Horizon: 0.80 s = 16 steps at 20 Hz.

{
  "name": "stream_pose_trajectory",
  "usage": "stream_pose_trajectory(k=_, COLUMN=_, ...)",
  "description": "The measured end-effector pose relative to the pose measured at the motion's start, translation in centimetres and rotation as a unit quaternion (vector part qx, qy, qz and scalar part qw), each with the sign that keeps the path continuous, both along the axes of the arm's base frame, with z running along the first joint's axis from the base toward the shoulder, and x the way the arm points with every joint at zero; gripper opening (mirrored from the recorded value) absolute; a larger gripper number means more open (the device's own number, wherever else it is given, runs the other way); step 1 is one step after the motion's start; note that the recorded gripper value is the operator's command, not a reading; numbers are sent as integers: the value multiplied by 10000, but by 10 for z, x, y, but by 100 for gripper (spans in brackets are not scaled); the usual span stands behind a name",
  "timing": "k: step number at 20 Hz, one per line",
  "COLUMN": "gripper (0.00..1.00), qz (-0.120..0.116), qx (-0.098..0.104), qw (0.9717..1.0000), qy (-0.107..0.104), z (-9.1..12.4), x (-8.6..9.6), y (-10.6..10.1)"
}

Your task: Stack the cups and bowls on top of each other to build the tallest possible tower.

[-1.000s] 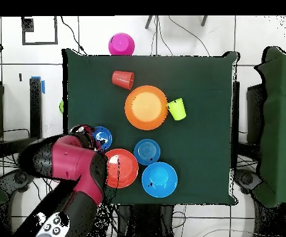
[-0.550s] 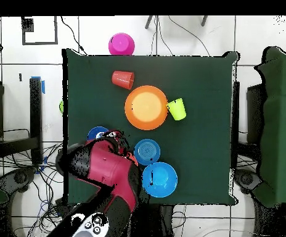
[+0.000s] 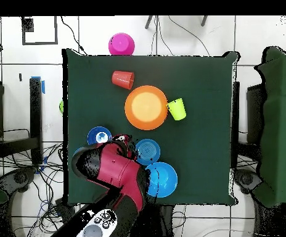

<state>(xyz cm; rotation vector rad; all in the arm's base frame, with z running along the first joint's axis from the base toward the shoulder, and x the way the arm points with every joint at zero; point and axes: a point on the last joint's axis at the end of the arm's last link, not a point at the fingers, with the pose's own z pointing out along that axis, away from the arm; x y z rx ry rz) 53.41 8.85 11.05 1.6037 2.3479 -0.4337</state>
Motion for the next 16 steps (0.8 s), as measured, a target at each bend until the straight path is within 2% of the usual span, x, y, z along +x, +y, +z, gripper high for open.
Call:
stream_pose_trajectory(k=5, gripper=100, qz=24, qx=-33, qw=9999, qy=111, z=-10, x=-7, y=4)
stream_pose_trajectory(k=16, gripper=100, qz=1, qx=-14, qw=9999, qy=141, z=-12, x=-14, y=10)
